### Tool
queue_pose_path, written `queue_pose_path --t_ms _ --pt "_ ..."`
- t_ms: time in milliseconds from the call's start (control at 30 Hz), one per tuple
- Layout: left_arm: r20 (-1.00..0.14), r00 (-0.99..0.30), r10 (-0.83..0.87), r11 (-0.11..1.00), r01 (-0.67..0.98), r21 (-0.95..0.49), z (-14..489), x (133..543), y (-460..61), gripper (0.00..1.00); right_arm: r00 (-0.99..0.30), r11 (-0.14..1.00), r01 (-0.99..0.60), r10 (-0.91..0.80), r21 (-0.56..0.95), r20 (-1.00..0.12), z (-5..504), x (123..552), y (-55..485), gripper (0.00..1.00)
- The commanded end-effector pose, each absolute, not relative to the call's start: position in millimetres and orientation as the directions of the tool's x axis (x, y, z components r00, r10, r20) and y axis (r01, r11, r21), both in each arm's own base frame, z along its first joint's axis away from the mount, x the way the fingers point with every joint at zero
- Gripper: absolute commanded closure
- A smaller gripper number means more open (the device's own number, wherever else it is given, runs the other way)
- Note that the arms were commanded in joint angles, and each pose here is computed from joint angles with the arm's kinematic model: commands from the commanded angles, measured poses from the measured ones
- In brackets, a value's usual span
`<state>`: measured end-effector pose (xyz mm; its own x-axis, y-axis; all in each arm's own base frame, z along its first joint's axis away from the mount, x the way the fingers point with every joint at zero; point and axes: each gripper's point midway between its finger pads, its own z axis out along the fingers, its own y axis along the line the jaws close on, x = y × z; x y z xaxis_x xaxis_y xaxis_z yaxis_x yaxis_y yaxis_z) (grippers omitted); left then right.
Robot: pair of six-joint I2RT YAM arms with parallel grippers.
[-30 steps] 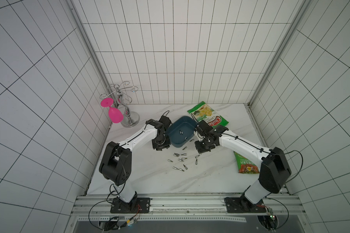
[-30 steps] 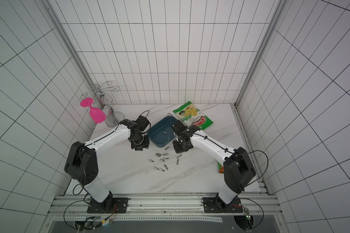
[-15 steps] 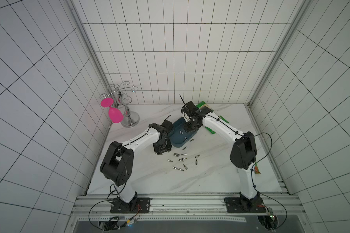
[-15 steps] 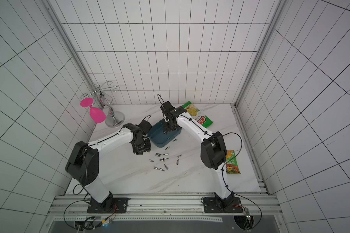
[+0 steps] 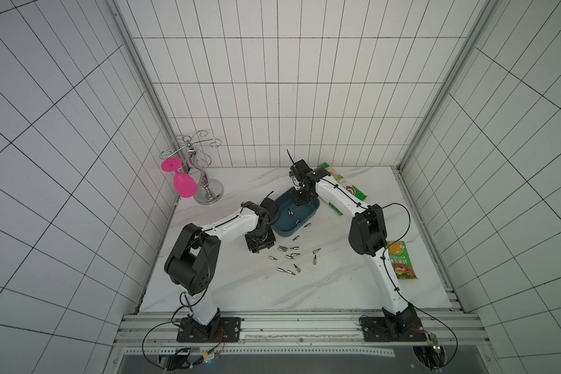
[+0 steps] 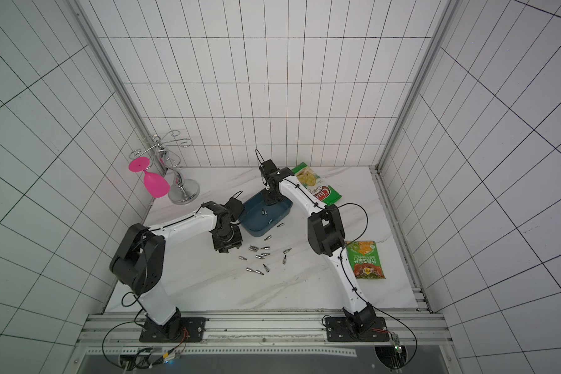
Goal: Put the bit on the desktop into the storage box
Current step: Place the screwdriver bit in the storage box.
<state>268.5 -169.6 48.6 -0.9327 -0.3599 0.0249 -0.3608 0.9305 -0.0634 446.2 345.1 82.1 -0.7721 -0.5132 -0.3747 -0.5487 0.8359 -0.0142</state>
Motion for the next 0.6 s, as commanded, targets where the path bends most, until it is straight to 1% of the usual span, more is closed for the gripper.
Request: queue_pose_path --t_ms 0,333,567 --pt "0.017 -0.927 -0.374 0.926 -0.374 -0.054 42 269 -171 0.55 -0.777 0.841 -0.54 -0.512 -0.028 -0.365 67 454 345 1.0" --pt "0.058 -0.928 -0.369 0.927 -0.372 -0.048 26 261 -179 0.55 -0.79 0.844 -0.535 -0.518 -0.043 -0.327 36 459 340 1.0" --pt "0.07 -0.93 -0.362 0.93 -0.365 -0.045 21 257 -183 0.55 -0.795 0.847 -0.528 -0.52 -0.064 -0.313 26 461 335 1.0"
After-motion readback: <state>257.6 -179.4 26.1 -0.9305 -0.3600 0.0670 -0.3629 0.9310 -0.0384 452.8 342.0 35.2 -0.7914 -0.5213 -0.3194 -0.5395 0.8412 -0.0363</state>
